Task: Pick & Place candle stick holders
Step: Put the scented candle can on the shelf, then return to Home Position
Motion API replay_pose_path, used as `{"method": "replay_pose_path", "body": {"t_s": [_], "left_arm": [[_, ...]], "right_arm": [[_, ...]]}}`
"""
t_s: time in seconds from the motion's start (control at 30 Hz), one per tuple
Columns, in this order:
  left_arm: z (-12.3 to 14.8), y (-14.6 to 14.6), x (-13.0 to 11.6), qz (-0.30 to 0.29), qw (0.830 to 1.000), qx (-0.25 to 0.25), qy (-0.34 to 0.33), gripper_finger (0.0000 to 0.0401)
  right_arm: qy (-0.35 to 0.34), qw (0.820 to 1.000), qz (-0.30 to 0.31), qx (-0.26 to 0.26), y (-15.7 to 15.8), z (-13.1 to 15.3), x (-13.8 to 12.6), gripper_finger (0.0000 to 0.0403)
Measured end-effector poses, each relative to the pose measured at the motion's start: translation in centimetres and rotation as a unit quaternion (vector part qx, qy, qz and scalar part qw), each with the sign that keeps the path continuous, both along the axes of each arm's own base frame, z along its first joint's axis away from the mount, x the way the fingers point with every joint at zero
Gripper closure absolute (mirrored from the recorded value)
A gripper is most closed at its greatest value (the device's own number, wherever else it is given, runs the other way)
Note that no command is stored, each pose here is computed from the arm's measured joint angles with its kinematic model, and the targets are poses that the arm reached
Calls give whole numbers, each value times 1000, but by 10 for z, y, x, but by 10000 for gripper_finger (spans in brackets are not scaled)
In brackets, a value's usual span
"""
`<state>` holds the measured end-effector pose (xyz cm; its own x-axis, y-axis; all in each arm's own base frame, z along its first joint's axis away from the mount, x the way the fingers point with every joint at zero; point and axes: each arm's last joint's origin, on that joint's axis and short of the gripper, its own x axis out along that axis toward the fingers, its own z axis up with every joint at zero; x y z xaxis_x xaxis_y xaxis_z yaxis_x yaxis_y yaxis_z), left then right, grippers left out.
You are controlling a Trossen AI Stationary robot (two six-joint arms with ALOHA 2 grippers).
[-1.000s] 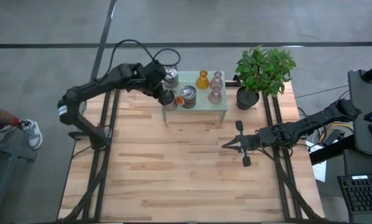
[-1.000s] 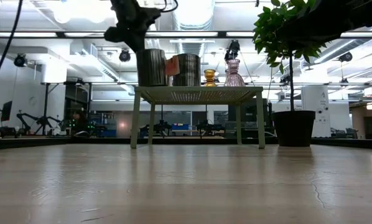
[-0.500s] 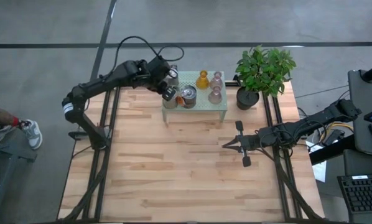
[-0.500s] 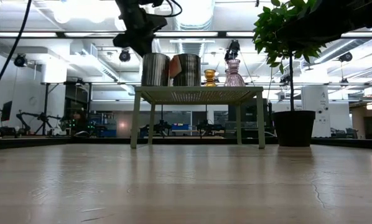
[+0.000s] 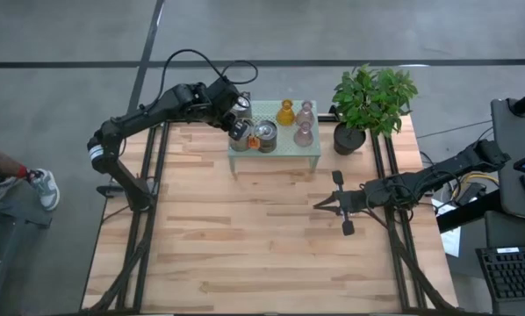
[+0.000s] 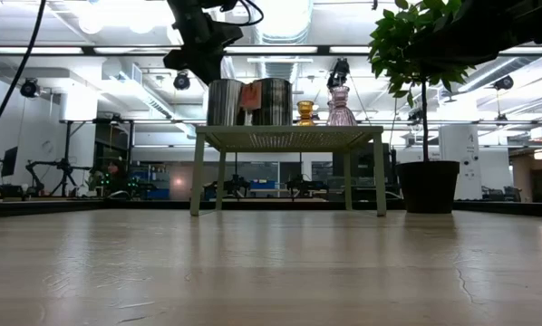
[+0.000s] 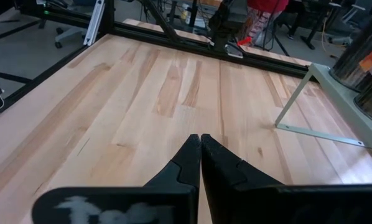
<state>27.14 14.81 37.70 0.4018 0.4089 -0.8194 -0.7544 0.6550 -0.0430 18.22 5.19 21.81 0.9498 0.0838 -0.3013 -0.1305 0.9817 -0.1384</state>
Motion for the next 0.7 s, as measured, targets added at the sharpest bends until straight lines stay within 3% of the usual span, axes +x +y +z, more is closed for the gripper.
{"method": "replay_pose_path", "body": {"t_s": [0.4, 0.7], "left_arm": [[6, -1, -5, 14, 1000, 17, 4, 342], [36, -30, -33, -21, 997, 61, -42, 374]], "right_arm": [[0, 1000, -1, 2, 0, 0, 0, 394], [0, 1000, -8, 22, 0, 0, 0, 394]]}}
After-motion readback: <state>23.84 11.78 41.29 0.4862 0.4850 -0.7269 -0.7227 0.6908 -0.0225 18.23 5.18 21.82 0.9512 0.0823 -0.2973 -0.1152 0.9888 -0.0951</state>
